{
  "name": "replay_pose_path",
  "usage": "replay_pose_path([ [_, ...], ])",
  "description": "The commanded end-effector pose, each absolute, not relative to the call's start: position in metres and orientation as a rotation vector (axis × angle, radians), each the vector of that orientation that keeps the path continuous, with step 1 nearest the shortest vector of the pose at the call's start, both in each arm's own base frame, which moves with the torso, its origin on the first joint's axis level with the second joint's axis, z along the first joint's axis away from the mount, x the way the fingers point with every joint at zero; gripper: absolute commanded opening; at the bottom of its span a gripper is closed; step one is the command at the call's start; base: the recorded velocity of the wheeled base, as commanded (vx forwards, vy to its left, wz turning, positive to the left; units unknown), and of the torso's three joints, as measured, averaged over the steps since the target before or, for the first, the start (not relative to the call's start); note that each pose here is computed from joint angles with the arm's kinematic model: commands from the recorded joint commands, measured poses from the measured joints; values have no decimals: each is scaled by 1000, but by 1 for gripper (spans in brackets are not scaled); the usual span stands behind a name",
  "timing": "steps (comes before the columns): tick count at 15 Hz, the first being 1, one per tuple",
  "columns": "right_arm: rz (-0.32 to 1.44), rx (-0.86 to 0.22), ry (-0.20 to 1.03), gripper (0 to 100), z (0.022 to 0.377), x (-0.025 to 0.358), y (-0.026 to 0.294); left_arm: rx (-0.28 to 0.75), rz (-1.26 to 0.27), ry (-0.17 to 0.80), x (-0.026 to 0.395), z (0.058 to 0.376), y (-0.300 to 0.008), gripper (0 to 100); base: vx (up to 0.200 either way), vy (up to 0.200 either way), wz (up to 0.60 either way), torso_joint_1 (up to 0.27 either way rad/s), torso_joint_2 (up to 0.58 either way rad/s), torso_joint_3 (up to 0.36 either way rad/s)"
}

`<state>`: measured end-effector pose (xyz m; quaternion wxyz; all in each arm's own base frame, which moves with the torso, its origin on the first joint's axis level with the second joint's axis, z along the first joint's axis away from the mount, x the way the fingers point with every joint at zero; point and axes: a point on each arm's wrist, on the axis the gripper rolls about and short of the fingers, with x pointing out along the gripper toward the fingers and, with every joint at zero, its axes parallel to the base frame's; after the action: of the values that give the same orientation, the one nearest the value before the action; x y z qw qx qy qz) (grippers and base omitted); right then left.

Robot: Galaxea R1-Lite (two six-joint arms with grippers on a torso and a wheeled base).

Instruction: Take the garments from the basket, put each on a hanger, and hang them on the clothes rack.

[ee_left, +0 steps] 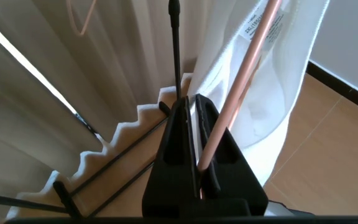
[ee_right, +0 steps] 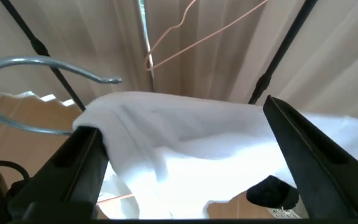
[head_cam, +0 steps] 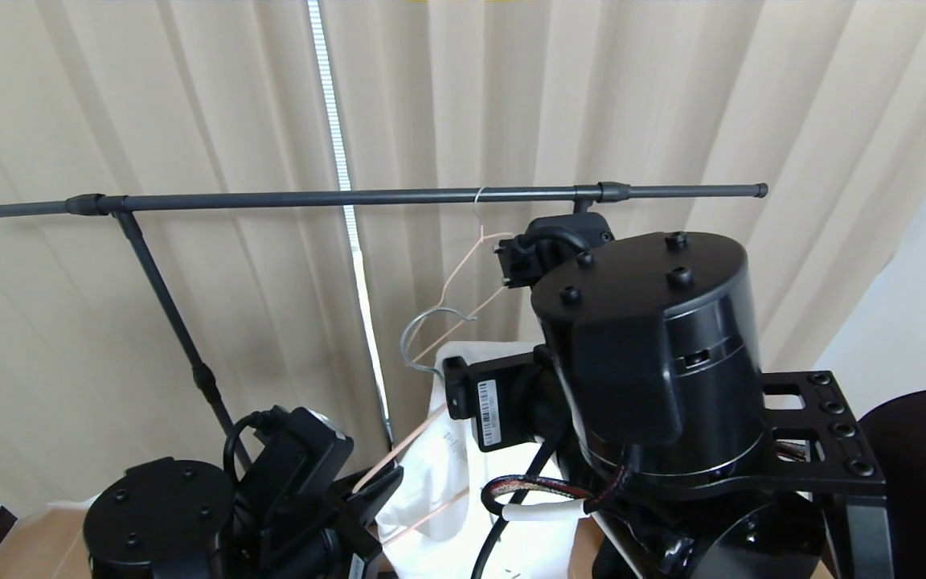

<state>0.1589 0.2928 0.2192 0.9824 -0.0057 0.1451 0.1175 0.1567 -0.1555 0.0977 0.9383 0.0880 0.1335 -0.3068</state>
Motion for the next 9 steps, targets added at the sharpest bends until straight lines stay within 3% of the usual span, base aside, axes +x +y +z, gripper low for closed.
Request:
replay_pose_path([
  [1, 216, -5, 284, 100, 222, 162, 289, 176, -627, 264, 156, 100, -155, 0, 0, 0, 0, 0, 0, 0],
  [9, 196, -13, 273, 100, 223, 160, 286, 152, -615, 225, 155, 109, -151, 0, 0, 0, 0, 0, 0, 0],
])
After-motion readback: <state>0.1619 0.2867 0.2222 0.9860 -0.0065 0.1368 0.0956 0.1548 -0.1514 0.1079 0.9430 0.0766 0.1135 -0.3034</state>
